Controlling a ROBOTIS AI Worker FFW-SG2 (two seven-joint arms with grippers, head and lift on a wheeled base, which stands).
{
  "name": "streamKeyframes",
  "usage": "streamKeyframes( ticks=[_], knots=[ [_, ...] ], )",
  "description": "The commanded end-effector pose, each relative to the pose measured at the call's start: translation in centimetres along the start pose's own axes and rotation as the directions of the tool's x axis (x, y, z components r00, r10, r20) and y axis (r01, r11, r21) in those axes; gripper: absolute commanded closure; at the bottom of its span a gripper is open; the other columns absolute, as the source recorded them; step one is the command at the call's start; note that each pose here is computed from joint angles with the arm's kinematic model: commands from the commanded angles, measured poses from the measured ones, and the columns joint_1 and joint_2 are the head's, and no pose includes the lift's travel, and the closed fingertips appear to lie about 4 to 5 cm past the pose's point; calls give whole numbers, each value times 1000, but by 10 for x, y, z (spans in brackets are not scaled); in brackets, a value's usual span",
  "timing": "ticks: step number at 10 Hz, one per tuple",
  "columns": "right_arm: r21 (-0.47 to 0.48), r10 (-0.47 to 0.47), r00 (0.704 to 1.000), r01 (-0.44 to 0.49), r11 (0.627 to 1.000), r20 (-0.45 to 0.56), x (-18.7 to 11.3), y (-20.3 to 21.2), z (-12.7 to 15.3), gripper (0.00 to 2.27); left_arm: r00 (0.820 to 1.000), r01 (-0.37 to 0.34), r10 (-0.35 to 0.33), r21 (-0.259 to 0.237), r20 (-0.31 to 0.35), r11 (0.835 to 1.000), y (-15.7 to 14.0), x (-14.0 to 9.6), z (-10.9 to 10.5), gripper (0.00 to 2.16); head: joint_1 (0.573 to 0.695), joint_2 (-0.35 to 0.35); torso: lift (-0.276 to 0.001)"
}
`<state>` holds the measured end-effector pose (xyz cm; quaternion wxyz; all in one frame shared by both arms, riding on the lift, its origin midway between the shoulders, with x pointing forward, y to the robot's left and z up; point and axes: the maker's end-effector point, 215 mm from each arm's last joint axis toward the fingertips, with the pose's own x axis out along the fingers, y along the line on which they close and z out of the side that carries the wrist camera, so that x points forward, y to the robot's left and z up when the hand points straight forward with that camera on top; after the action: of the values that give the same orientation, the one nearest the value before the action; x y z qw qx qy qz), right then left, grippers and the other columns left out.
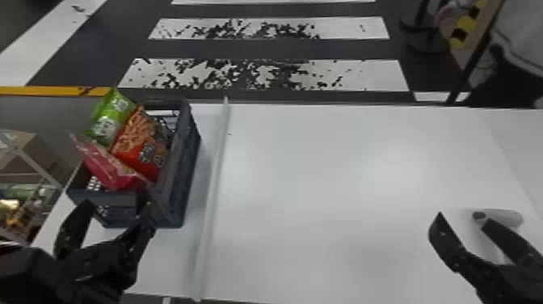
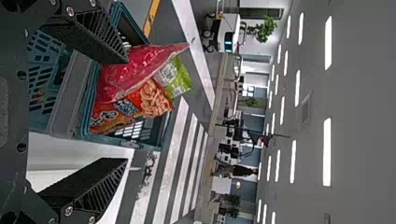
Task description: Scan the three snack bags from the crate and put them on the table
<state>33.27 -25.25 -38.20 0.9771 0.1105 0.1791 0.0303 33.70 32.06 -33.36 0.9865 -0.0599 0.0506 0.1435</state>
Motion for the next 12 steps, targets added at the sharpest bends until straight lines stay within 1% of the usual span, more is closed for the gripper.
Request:
streamKeyframes(
  ticks=[1,2,4,5,6,7,10,12],
  knots=[
    [-4,8,1000,-8,1000,1,0,6,0,130,999,-34,34,-3,3,999,16,16,4,144,695,114,-94],
    [-10,14,1000,-14,1000,2,0,10,0,130,999,-45,45,-12,-6,999,24,24,3,144,695,141,-94],
    [-19,25,1000,-25,1000,3,0,18,0,130,998,-58,59,-21,25,998,31,36,14,147,695,179,-94],
    [-21,28,1000,-28,999,3,1,20,0,130,996,-80,80,-25,32,997,36,41,15,147,695,197,-94],
    [-24,32,999,-32,999,0,2,21,-1,130,995,-93,94,-18,40,996,43,48,15,144,695,214,-94],
    [-28,33,999,-33,999,-1,3,21,-1,130,993,-107,109,-31,45,994,45,50,16,144,695,222,-94],
    [-50,45,999,-45,998,-5,4,20,0,130,992,-119,120,-34,47,992,46,52,16,144,695,237,-94],
    [-62,54,998,-55,997,-7,4,21,1,130,990,-137,137,-29,10,990,50,55,5,144,695,238,-94]
  ],
)
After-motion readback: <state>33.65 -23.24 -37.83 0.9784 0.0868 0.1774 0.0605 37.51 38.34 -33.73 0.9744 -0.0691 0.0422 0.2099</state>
